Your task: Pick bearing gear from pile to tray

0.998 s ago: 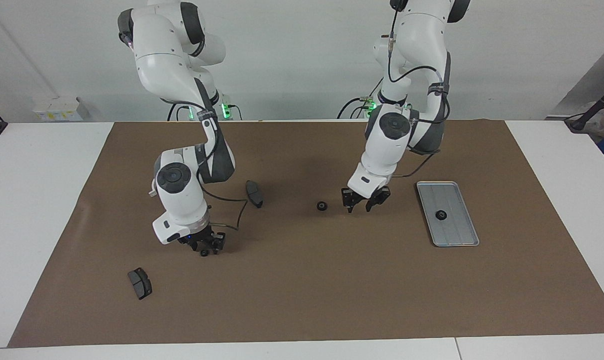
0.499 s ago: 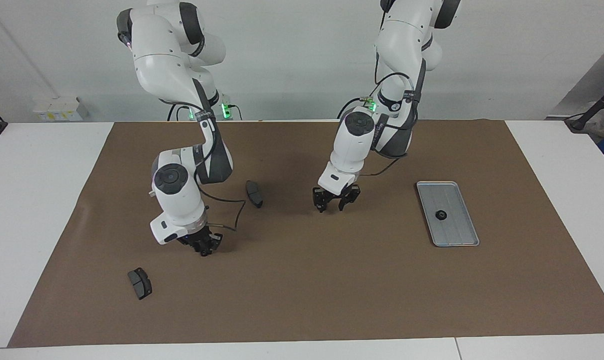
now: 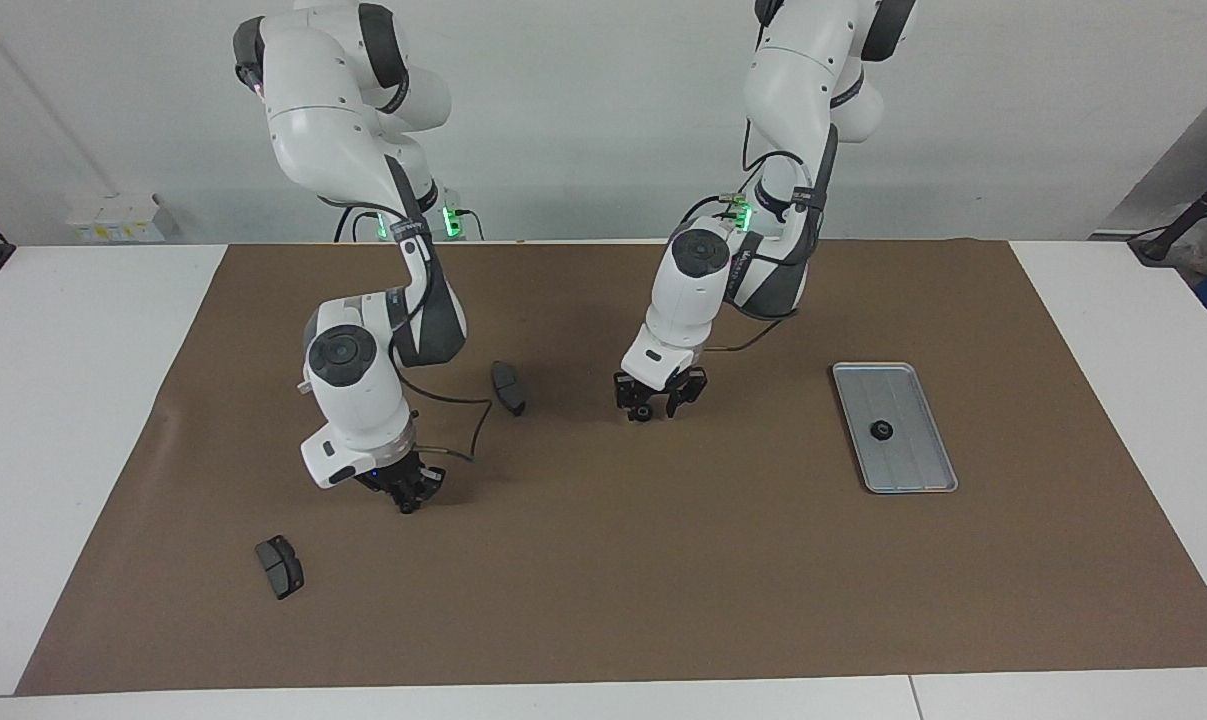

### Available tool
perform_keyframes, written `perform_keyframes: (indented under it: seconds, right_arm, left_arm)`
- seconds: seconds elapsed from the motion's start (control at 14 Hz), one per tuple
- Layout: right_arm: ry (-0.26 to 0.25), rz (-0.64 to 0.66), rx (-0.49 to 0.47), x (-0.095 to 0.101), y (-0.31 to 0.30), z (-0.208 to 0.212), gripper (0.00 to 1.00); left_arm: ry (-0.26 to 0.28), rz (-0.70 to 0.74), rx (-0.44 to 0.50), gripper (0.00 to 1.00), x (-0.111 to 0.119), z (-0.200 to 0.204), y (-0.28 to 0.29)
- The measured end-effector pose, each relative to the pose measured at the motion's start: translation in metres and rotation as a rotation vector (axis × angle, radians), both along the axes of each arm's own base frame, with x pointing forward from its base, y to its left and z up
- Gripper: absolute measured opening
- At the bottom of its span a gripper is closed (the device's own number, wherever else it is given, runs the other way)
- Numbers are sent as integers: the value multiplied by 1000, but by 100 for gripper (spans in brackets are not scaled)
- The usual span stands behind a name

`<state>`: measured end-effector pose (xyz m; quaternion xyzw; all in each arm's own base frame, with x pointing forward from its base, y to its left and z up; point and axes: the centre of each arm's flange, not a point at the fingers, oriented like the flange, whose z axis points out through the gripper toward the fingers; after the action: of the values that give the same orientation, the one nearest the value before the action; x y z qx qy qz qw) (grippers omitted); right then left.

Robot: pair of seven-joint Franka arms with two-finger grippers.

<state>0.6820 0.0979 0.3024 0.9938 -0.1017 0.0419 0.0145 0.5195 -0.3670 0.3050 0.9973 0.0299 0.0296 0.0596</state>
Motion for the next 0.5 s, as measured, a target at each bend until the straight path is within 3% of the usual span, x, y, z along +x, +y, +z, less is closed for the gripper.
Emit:
perform_keyframes:
  seconds: [0.5]
  right_arm:
    - [-79, 14, 69, -5, 31, 62, 23]
  left_arm:
    - [6, -10, 3, 66, -4, -8, -6]
